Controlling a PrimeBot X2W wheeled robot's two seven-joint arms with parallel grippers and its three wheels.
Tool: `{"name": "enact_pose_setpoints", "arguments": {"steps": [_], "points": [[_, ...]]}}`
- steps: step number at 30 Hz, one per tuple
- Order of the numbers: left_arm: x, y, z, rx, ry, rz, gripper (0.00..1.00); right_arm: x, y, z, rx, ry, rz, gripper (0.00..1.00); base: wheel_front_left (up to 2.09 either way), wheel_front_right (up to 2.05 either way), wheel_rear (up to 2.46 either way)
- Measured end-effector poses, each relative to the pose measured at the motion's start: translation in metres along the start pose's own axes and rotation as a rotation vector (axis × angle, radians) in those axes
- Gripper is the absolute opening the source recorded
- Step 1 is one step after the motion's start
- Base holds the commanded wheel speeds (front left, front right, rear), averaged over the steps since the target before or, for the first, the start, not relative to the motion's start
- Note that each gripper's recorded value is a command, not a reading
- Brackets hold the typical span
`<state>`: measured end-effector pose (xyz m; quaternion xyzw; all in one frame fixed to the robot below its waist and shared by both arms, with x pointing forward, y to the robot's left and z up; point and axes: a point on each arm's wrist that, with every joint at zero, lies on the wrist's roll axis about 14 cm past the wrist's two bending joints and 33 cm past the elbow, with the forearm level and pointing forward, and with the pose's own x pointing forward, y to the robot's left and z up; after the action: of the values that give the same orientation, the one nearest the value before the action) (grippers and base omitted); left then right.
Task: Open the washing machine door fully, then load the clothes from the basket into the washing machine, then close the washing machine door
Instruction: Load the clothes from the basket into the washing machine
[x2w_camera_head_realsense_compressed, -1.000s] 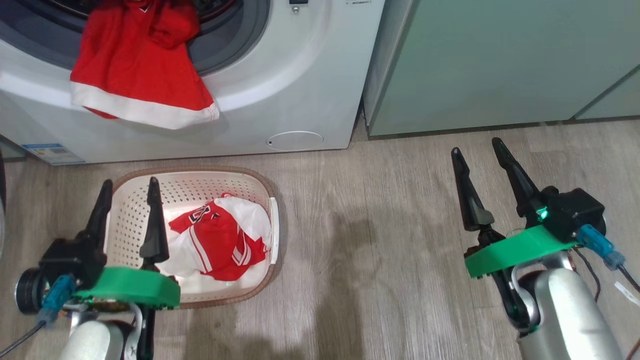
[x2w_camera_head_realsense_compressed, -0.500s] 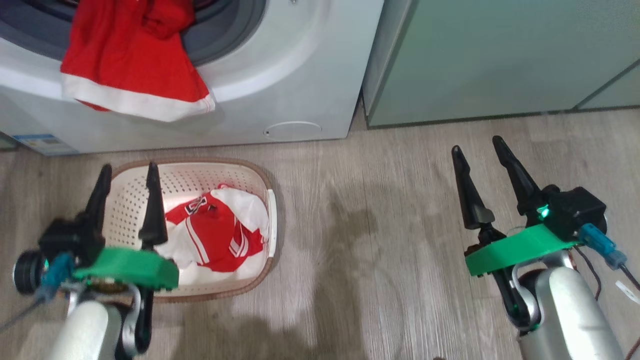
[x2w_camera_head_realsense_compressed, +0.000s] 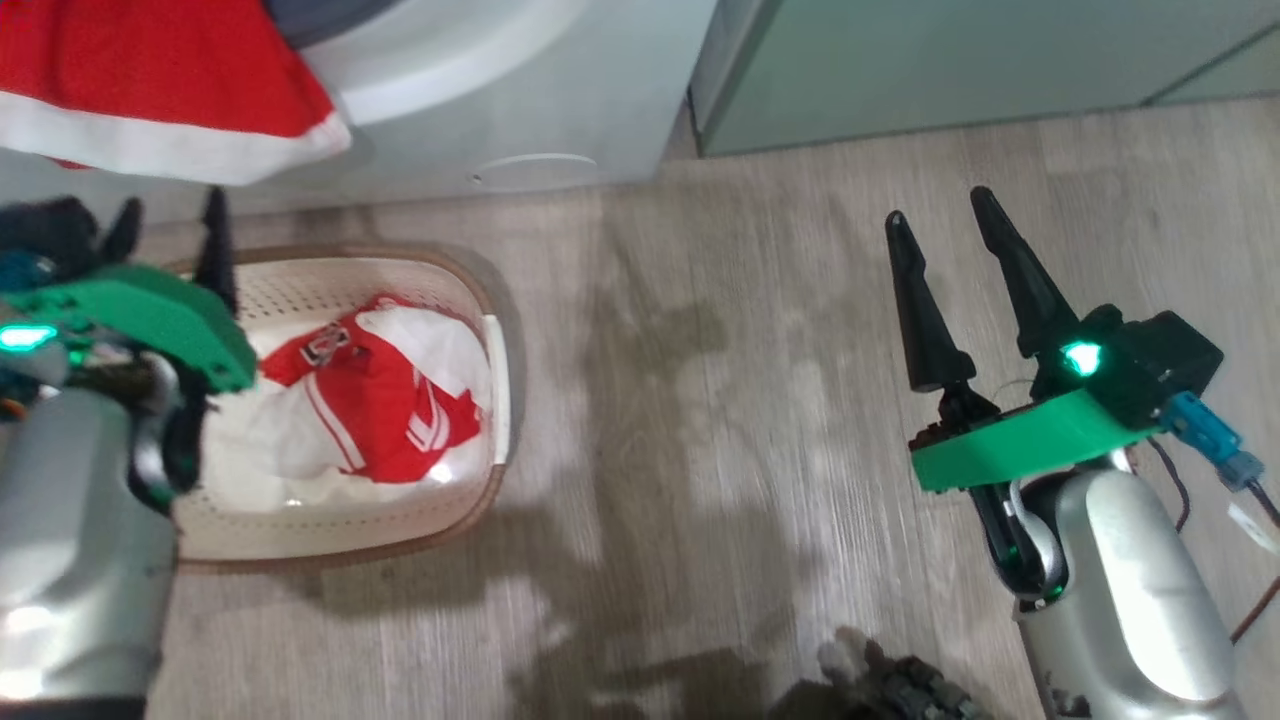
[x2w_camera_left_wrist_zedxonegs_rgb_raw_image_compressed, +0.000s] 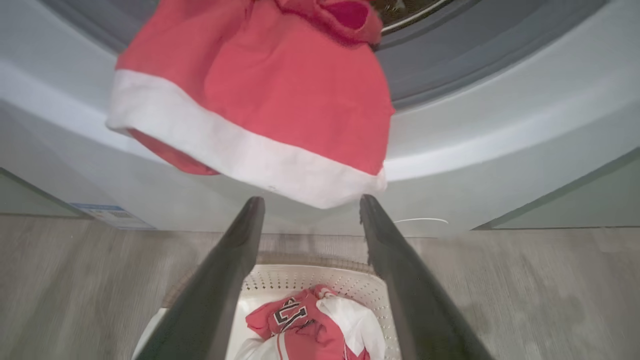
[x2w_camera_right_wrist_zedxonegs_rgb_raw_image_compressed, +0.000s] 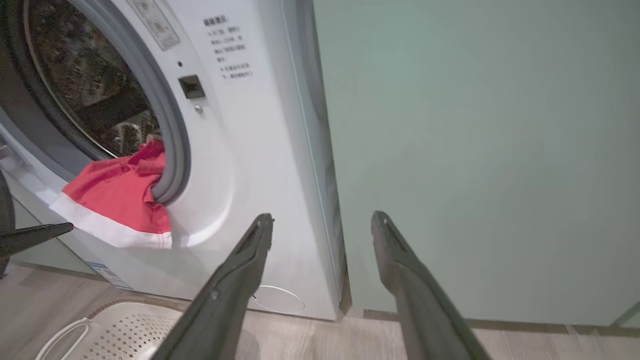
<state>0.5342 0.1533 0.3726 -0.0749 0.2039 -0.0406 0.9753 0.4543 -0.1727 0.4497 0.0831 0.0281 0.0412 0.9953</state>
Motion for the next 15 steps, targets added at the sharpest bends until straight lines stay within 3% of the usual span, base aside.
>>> {"name": "enact_pose_setpoints", "arguments": {"steps": [6, 15], "points": [[0.040, 0.019, -0.024, -0.039, 0.105, 0.042, 1.00, -0.001, -0.014, -0.022, 0.016, 0.044, -0.038, 1.00, 0.00, 0.00, 0.00], [0.073, 0.033, -0.037, -0.101, 0.137, 0.075, 1.00, 0.005, -0.024, -0.033, 0.019, 0.062, -0.060, 1.00, 0.00, 0.00, 0.00]]}}
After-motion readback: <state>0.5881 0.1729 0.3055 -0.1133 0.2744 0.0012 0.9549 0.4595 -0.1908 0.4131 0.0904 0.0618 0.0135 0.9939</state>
